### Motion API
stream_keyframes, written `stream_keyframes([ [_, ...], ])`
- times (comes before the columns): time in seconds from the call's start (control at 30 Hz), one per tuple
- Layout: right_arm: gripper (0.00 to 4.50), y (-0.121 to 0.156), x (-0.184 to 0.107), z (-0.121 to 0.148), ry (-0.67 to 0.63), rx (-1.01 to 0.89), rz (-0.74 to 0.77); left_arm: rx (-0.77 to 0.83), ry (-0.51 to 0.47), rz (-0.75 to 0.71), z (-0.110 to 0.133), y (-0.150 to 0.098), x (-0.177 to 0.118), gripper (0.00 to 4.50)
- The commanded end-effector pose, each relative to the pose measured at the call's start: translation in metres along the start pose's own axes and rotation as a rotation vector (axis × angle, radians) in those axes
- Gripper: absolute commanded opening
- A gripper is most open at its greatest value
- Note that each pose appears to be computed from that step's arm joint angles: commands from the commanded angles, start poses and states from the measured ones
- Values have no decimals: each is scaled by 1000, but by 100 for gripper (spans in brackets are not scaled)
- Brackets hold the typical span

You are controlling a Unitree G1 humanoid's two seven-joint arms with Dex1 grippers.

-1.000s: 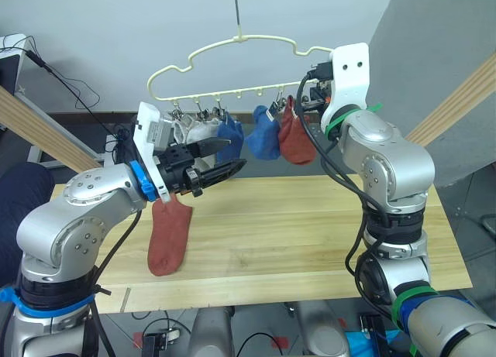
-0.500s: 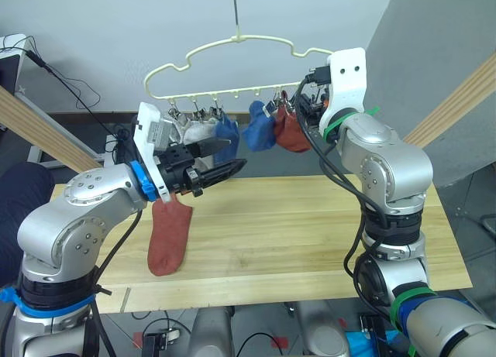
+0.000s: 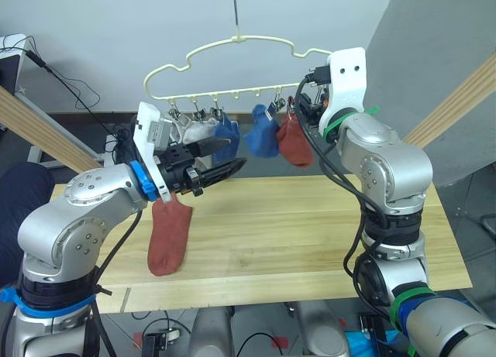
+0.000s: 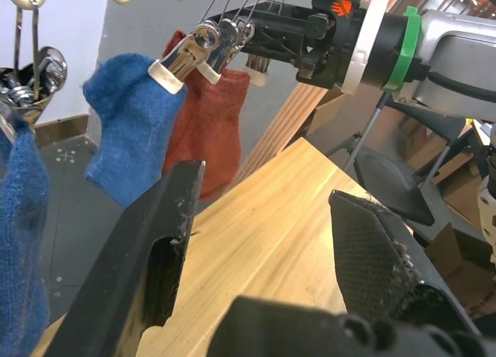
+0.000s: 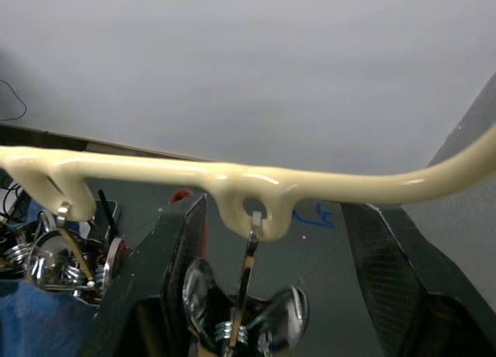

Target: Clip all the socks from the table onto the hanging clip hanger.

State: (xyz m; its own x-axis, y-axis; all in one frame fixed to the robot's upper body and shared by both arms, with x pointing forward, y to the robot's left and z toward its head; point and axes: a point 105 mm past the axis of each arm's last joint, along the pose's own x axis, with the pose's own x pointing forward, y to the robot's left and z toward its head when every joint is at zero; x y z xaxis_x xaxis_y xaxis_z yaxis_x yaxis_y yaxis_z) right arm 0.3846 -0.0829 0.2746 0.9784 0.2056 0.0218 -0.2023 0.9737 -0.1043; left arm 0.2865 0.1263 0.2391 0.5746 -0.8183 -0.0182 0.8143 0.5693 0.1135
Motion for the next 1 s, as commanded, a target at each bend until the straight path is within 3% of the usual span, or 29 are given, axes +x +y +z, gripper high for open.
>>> stream_keyframes([
  [0.03, 281, -2, -4, 21, -79, 3, -2, 47, -31, -22, 8, -9, 0, 297],
  [0.07, 281, -2, -4, 21, -79, 1, -4, 47, -31, -22, 8, -9, 0, 297],
  [0.17, 221, -2, -3, 22, -82, 0, -6, 47, -31, -22, 8, -9, 1, 297],
  [0.33, 46, -2, -3, 22, -82, 2, -7, 47, -29, -22, 7, -10, 0, 297],
  [0.9, 50, -2, -4, 21, -80, 3, -7, 46, -30, -23, 7, -11, 2, 297],
  [0.93, 125, -2, -4, 20, -79, 5, -5, 46, -29, -23, 7, -11, 1, 297],
  [1.0, 188, -2, -4, 20, -79, 6, -7, 46, -30, -22, 7, -11, 2, 297],
])
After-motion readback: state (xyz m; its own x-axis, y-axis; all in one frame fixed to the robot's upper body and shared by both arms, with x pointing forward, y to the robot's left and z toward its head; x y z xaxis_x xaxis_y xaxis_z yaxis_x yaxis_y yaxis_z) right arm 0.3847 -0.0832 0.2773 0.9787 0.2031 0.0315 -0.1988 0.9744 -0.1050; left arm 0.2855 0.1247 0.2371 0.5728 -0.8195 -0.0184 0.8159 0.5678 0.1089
